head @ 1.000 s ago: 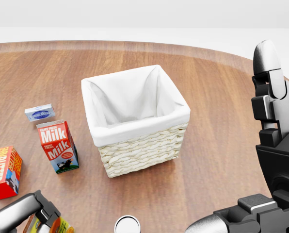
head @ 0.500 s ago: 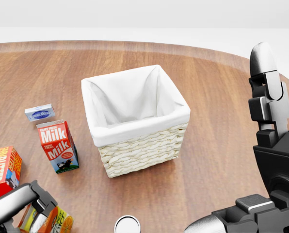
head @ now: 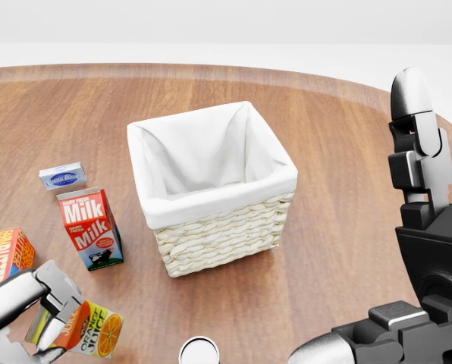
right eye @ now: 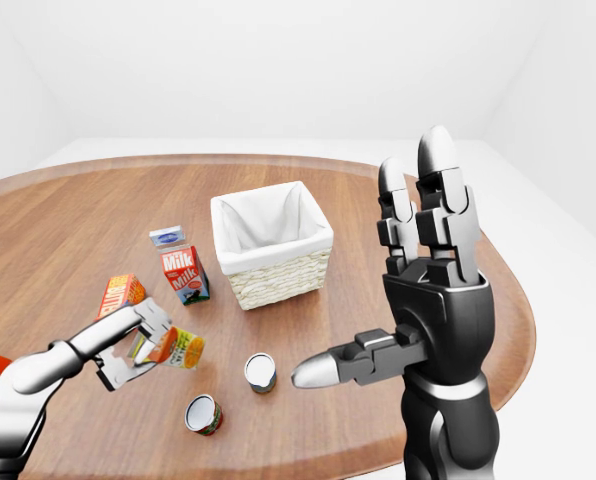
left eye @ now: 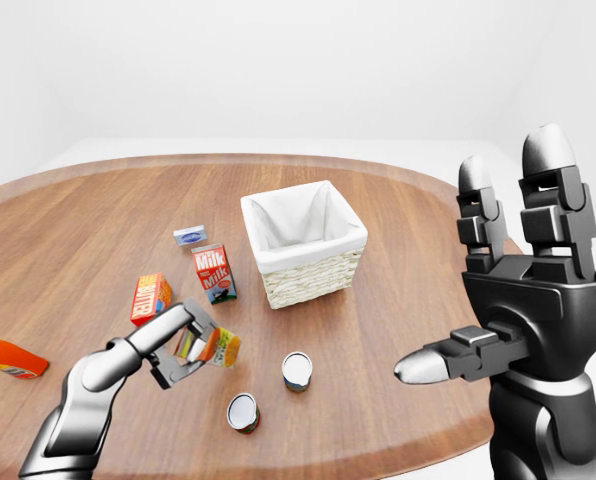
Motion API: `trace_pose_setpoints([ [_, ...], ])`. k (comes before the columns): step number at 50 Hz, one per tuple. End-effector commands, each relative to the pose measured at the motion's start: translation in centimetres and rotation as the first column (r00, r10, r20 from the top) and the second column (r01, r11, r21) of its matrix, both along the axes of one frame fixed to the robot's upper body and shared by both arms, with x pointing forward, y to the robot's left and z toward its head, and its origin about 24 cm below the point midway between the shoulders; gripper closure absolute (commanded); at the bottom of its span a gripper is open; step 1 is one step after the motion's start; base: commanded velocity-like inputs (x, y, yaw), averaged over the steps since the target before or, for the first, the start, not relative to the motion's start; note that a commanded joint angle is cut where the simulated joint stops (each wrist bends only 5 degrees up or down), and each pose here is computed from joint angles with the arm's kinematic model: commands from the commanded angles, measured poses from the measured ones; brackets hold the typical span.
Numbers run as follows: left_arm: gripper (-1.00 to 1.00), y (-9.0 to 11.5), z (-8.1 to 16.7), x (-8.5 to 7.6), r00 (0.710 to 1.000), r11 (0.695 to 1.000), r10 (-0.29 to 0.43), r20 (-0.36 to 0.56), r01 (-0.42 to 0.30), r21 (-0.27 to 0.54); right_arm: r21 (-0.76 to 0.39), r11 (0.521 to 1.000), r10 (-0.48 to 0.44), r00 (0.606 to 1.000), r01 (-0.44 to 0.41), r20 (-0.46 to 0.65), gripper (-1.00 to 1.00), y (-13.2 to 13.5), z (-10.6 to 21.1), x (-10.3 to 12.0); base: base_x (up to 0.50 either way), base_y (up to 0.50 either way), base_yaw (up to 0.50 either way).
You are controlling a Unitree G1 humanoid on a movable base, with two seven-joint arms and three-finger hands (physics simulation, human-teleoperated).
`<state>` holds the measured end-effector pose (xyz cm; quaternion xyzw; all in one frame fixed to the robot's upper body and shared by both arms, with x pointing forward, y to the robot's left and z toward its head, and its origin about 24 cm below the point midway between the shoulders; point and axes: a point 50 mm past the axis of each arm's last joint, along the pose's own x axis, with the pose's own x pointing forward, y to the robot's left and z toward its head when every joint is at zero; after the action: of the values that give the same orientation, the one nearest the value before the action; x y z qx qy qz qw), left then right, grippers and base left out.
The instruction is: Pick up the orange juice, and put it in the basket.
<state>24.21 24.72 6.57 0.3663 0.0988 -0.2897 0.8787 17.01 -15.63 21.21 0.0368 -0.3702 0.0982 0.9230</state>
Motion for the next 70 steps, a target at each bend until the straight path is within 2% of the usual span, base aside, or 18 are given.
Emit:
trace_pose_setpoints([
  [1,1.00,0.1,1.8,-0.7,0.998,0.999,-0.032,0.058,0.032,0.004,0.003,1.000,0.001,1.000,-0.001,-0.002,-1.00,0.0,0.0,0.1,0.00,0.00,0.00],
  [5,1.00,0.5,1.8,-0.8,0.999,1.000,-0.020,0.049,0.020,0.006,0.001,1.000,0.002,1.000,-0.002,-0.003,-1.00,0.0,-0.1,0.0,0.00,0.00,0.00],
  [15,1.00,0.8,3.3,-0.9,0.995,0.999,-0.035,0.093,0.034,0.016,0.001,1.000,0.000,1.000,0.000,-0.005,-1.00,0.0,-0.1,0.0,0.00,0.00,0.00],
  [23,1.00,0.6,5.2,-1.4,0.986,0.997,-0.078,0.148,0.073,0.034,0.003,1.000,-0.004,1.000,0.004,-0.002,-1.00,-0.1,0.0,0.1,0.00,0.00,0.00],
  [41,1.00,-0.2,6.9,-2.9,0.971,0.991,-0.131,0.199,0.128,0.031,0.006,1.000,-0.009,1.000,0.009,0.006,-1.00,-0.2,0.1,0.0,0.00,0.00,0.00],
  [49,1.00,0.1,6.8,-4.1,0.975,0.994,-0.110,0.195,0.108,0.023,0.000,1.000,-0.004,1.000,0.004,0.000,-1.00,0.0,0.0,0.0,0.00,0.00,0.00],
  [56,1.00,0.6,7.4,-3.8,0.972,0.994,-0.106,0.209,0.101,0.038,0.000,1.000,-0.002,1.000,0.002,0.000,-1.00,0.0,0.0,0.0,0.00,0.00,0.00],
  [59,1.00,0.5,8.2,-3.9,0.965,0.992,-0.121,0.234,0.113,0.048,-0.001,1.000,-0.002,1.000,0.002,-0.008,-1.00,0.0,-0.1,0.1,0.00,0.00,0.00],
  [66,1.00,1.2,9.5,-4.6,0.959,0.994,-0.103,0.264,0.094,0.049,-0.008,1.000,-0.011,1.000,0.011,-0.009,-1.00,0.0,-0.1,0.1,0.00,0.00,0.00],
  [70,1.00,1.4,11.0,-5.0,0.944,0.994,-0.111,0.312,0.101,0.048,-0.004,1.000,-0.006,1.000,0.006,-0.010,-1.00,0.0,-0.2,0.1,0.00,0.00,0.00],
])
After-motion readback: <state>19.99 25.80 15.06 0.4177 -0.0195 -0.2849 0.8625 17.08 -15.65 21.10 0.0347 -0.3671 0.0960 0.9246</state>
